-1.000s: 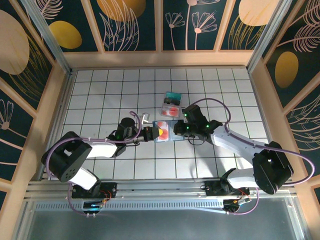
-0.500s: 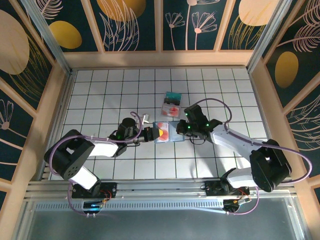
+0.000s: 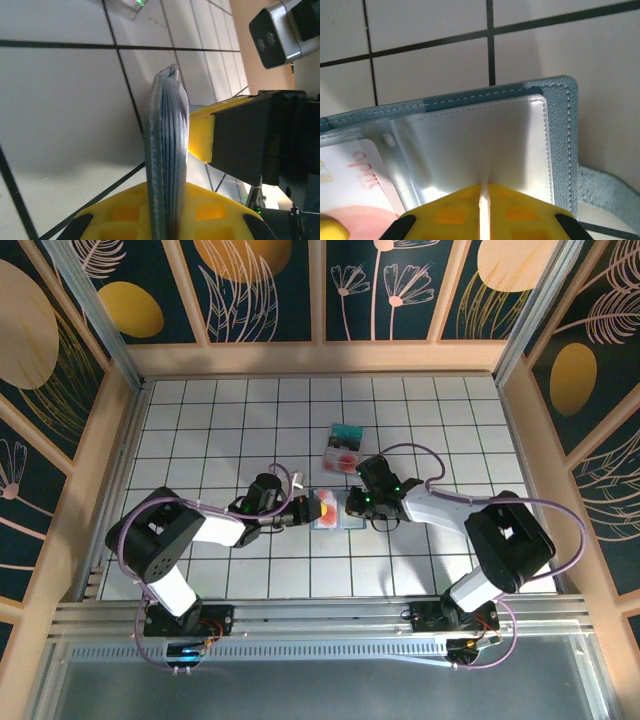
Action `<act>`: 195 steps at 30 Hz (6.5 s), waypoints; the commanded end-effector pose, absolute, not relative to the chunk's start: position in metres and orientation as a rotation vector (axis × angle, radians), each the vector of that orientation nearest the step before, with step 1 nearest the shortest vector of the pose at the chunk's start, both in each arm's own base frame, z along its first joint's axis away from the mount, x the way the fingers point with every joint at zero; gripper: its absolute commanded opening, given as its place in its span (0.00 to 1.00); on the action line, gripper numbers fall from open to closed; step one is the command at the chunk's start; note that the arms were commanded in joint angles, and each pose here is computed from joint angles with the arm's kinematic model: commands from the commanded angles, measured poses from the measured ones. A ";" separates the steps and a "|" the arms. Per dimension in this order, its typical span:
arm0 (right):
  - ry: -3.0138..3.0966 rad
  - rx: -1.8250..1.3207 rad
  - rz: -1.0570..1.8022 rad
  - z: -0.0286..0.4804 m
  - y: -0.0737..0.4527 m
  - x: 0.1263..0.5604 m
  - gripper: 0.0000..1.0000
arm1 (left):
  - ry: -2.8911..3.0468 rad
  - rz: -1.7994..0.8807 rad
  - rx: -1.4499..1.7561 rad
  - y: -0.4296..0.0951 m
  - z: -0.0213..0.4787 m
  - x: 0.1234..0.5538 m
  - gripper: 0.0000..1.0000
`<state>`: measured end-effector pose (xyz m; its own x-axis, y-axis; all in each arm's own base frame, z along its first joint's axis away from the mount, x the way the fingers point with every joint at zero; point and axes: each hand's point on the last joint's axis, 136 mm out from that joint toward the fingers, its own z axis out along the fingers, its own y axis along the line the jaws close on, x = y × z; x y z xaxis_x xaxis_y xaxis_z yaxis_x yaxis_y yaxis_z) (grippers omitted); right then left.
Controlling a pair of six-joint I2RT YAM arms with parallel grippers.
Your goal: Take the credit cards out of the card holder
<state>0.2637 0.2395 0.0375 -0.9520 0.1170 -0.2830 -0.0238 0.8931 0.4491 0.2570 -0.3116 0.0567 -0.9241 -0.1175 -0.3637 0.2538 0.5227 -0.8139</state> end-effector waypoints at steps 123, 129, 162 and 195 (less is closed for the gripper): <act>2.526 0.085 1.414 0.084 0.314 0.256 0.14 | 2.567 -0.710 -0.055 -0.262 -0.004 0.262 0.25; 2.529 0.091 1.408 0.083 0.312 0.256 0.20 | 2.573 -0.701 -0.057 -0.260 -0.006 0.262 0.25; 2.519 0.151 1.376 0.081 0.292 0.254 0.23 | 2.593 -0.668 -0.092 -0.255 -0.014 0.260 0.23; 2.603 0.188 1.196 0.060 0.278 0.262 0.00 | 2.505 -0.737 -0.040 -0.267 0.023 0.270 0.34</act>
